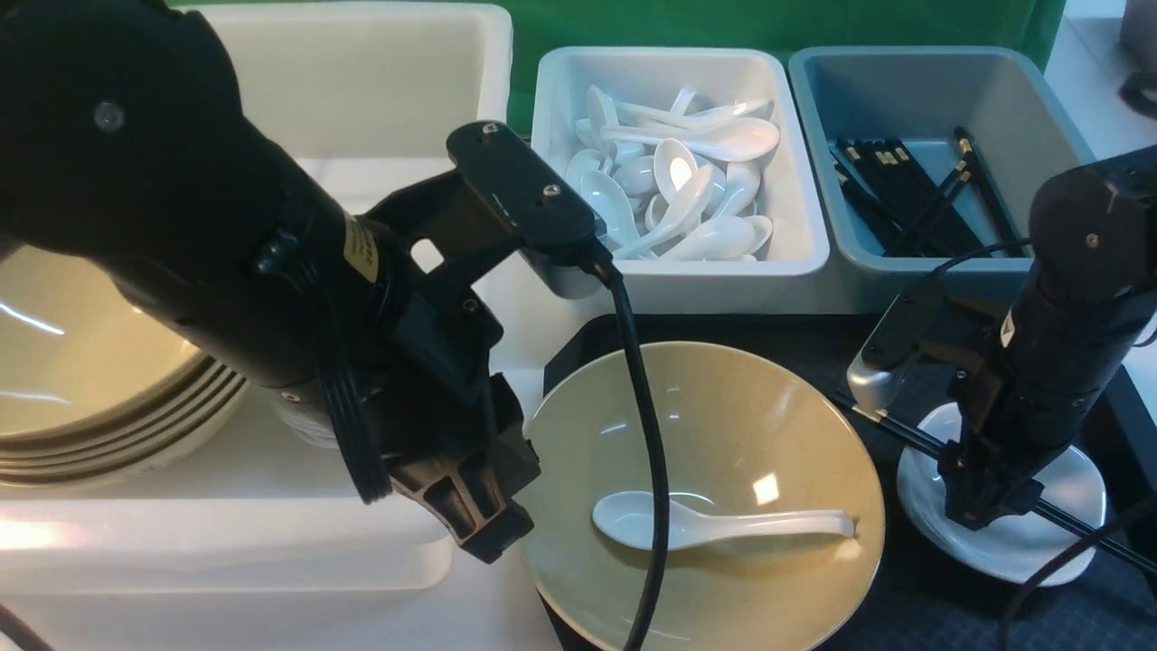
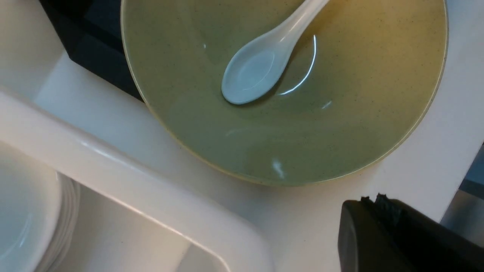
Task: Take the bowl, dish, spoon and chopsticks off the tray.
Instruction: Use the right arm to grab the chopsticks, then use the right arm to put the chopsticks into the small storage box on the right
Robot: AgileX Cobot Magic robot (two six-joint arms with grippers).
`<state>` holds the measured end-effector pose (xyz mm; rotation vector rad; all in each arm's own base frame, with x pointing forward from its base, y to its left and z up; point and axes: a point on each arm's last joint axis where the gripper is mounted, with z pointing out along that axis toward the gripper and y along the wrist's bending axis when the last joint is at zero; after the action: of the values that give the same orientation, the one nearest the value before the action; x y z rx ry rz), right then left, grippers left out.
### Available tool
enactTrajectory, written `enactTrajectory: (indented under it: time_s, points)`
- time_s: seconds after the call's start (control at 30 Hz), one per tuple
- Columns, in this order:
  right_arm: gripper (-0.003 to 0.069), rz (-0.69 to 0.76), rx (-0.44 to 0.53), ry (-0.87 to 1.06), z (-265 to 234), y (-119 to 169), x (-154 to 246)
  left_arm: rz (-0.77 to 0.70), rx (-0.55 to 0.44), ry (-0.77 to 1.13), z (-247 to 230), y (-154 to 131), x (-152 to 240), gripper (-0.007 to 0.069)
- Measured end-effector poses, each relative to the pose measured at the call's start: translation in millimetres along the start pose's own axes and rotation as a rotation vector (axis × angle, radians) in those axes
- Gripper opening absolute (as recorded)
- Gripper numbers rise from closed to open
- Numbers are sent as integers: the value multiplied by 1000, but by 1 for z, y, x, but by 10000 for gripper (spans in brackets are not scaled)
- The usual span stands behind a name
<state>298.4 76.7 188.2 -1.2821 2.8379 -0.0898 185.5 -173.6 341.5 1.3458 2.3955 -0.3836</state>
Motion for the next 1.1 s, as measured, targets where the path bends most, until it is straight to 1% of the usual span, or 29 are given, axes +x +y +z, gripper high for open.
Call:
enactTrajectory:
  time_s: [0.03,0.07,0.1,0.13,0.17,0.2,0.43,0.47,0.5,0.6,0.63,0.67,0.7,0.8,0.83,0.87,0.9,0.97,1.0,1.07,1.1]
  points:
    - [388,-2,-4,6,2,0,0,3,0,-1,0,0,0,-6]
    - [326,-5,-7,11,4,0,-1,8,-1,-2,0,0,0,-6]
    - [314,-7,-8,12,4,0,-1,8,-1,-3,0,0,0,-6]
    - [213,-9,-9,14,5,0,-1,14,-3,-7,0,0,-1,-6]
    - [200,-9,-9,14,5,0,-1,14,-4,-9,0,0,-1,-6]
    - [141,-9,-9,14,5,0,-1,15,-5,-12,0,0,-1,-6]
    - [150,8,-15,29,-12,-5,-6,17,-7,-17,0,1,-2,-6]
    - [150,33,-3,14,-29,-7,-8,21,-7,-17,0,1,-2,-6]
    - [150,36,-1,10,-31,-7,-8,21,-7,-17,0,1,-2,-6]
    - [150,106,62,-90,-83,-15,-12,23,-9,-21,0,1,-2,-6]
    - [150,107,65,-96,-85,-15,-13,22,-10,-23,0,1,-2,-6]
    - [150,155,105,-166,-110,-23,-16,11,-16,-39,0,1,-4,-6]
    - [150,165,116,-184,-115,-26,-17,8,-19,-45,0,2,-4,-6]
    - [150,327,211,-367,-158,-60,-26,-38,-51,-126,4,7,-15,-6]
    - [150,372,221,-392,-161,-69,-28,-43,-57,-140,5,9,-18,-6]
    - [150,430,242,-436,-166,-86,-32,-51,-69,-171,8,12,-26,-6]
    - [150,477,254,-469,-169,-95,-35,-59,-78,-195,9,14,-31,-6]
    - [150,585,281,-555,-174,-122,-43,-72,-107,-265,9,23,-47,-6]
    - [150,661,288,-602,-166,-142,-52,-78,-130,-319,10,30,-60,-6]
    - [150,711,293,-639,-161,-155,-58,-81,-148,-360,10,34,-67,-6]
    - [150,782,293,-689,-153,-171,-66,-82,-169,-410,8,39,-76,-6]
